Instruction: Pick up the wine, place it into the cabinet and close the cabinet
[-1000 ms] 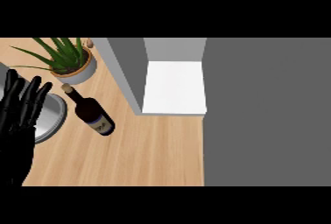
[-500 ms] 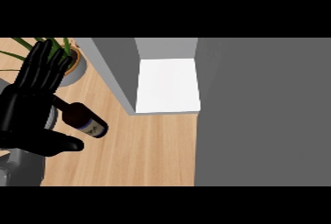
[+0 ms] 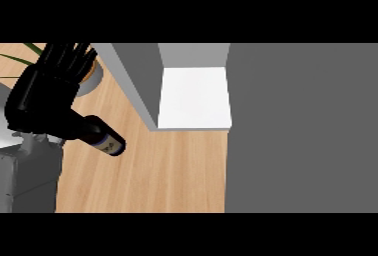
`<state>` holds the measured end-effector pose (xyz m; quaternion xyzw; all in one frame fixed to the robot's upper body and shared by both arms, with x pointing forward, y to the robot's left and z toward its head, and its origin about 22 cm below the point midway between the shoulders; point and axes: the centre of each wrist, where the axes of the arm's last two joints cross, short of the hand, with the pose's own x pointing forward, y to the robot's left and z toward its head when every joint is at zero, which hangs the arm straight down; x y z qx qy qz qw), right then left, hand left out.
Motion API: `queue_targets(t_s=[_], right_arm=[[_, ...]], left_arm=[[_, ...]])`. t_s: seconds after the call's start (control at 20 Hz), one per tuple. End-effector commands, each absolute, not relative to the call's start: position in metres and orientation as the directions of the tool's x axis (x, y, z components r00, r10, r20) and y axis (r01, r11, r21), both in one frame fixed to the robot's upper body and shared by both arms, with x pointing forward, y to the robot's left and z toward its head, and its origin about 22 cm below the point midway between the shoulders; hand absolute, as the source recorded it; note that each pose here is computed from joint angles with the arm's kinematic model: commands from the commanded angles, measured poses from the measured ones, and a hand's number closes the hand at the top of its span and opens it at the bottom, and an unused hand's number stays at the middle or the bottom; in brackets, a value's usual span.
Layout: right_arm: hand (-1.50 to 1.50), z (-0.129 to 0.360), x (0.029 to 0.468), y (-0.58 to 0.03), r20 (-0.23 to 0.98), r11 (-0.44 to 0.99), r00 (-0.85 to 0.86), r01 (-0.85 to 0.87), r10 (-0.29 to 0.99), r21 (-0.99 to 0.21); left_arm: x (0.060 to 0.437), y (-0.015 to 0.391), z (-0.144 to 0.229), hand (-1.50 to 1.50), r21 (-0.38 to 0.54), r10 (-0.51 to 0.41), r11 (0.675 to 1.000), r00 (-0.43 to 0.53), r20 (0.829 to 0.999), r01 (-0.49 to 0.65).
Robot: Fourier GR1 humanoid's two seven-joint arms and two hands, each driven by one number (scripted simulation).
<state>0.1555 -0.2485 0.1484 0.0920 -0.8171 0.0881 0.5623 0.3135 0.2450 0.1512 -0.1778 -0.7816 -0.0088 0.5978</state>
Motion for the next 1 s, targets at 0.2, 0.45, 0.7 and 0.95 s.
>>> queue_targets(t_s=[0.2, 0.45, 0.7, 0.95], right_arm=[[-1.50, 0.152, 0.149, -0.241, 0.942, 0.967, -0.334, -0.251, -0.039, -0.049], [-1.50, 0.159, 0.144, -0.256, 0.940, 0.972, -0.340, -0.233, -0.041, -0.042], [-1.50, 0.169, 0.139, -0.245, 0.942, 0.969, -0.333, -0.246, -0.046, -0.040], [-1.50, 0.167, 0.153, -0.232, 0.944, 0.968, -0.329, -0.246, -0.035, -0.050]], left_arm=[[0.323, 0.224, 0.158, -1.50, -0.203, 0.274, 0.935, -0.229, 0.934, 0.292], [0.314, 0.231, 0.164, -1.50, -0.206, 0.272, 0.935, -0.212, 0.939, 0.288], [0.295, 0.223, 0.166, -1.50, -0.205, 0.271, 0.933, -0.204, 0.941, 0.297], [0.293, 0.240, 0.167, -1.50, -0.194, 0.246, 0.950, -0.204, 0.948, 0.244]])
